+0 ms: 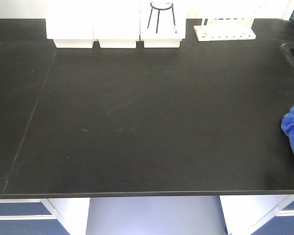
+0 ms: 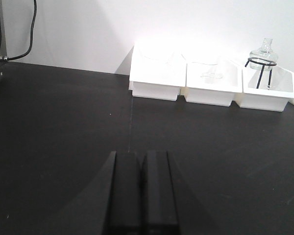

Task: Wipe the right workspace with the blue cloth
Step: 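Lower the right gripper onto the blue cloth and grasp it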

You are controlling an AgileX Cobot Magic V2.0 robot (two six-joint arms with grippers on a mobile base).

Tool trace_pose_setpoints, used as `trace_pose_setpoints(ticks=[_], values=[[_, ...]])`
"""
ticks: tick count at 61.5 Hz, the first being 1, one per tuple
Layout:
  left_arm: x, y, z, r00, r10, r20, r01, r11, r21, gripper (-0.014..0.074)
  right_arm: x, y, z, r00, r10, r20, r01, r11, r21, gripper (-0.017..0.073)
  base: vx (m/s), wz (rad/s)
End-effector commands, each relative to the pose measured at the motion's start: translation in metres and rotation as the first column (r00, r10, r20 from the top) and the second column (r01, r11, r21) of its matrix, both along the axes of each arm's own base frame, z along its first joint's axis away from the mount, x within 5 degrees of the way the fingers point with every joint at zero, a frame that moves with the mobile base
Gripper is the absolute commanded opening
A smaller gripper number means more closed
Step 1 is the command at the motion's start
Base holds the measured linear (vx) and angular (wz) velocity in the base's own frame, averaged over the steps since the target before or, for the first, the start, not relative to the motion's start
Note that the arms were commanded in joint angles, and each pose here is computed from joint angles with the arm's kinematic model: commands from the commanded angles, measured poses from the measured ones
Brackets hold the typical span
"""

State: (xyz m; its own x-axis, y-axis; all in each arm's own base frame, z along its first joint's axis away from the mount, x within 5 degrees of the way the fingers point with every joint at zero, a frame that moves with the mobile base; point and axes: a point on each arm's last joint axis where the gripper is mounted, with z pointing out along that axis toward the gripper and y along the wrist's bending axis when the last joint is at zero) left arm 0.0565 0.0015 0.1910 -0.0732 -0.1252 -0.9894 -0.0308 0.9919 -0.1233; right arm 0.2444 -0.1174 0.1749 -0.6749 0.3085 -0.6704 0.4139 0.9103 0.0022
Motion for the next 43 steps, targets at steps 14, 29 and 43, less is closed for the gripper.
trace_pose_setpoints(ticks=[14, 29, 43], values=[[0.000, -0.001, -0.002, 0.998, -0.005, 0.066, 0.006, 1.000, -0.013, -0.0006, 0.036, -0.017, -0.025, 0.996, 0.020, -0.083, -0.015, 0.998, 0.067, 0.0435, 0.00, 0.00], [0.000, -0.001, -0.002, 0.998, -0.005, 0.066, 0.006, 1.000, -0.013, -0.0006, 0.037, -0.018, -0.031, 0.994, 0.039, -0.103, -0.034, 0.998, 0.055, 0.0270, 0.00, 0.00], [0.000, -0.001, -0.002, 0.998, -0.005, 0.066, 0.006, 1.000, -0.013, -0.0006, 0.036, -0.017, -0.024, 0.995, 0.043, -0.089, -0.038, 0.998, 0.055, 0.0001, 0.00, 0.00]])
